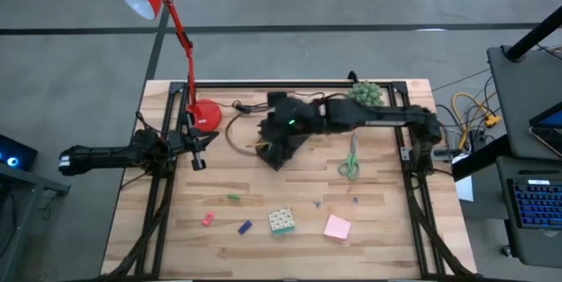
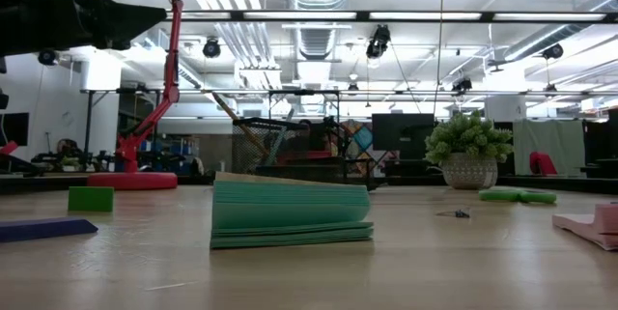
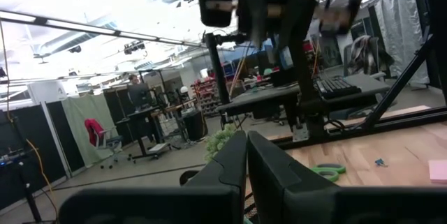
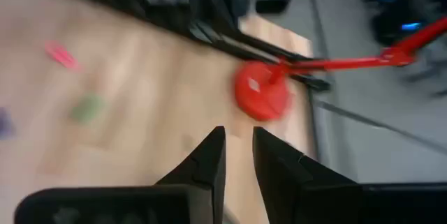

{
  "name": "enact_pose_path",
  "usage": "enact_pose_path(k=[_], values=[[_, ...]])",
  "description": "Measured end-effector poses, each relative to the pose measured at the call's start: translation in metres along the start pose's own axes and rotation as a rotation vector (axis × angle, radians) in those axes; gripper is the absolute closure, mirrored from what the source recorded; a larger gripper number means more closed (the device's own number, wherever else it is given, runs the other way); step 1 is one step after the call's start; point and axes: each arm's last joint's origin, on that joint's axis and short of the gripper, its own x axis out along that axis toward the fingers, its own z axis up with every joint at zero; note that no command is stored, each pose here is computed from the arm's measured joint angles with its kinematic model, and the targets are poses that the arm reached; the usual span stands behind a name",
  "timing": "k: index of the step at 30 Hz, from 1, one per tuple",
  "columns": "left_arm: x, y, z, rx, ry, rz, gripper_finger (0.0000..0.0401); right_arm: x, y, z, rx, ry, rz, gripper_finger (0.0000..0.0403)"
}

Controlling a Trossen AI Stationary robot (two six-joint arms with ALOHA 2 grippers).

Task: Pick and place office supplies into organizer
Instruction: Put the green scissors into the black desk organizer

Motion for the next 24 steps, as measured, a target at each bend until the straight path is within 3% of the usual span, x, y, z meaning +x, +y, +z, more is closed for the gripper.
enact_pose_path(k=[3,6,15,20,24], values=[[0.0,0.0,0.0,0.0,0.0,0.0,0.0401,-0.022,0.006,0.002,0.132,-0.037,0.045,0.0341],[0.0,0.0,0.0,0.0,0.0,0.0,0.0401,-0.038,0.02,-0.001,0.221,-0.004,0.017,0.0343],[0.0,0.0,0.0,0.0,0.0,0.0,0.0401,-0.09,0.074,-0.023,0.472,0.155,-0.156,0.0344],[0.0,0.0,0.0,0.0,0.001,0.0,0.0401,-0.106,0.096,-0.045,0.64,0.179,-0.316,0.0344],[0.0,0.0,0.0,0.0,-0.001,0.0,0.0401,-0.108,0.105,-0.07,0.855,0.234,-0.392,0.0344]])
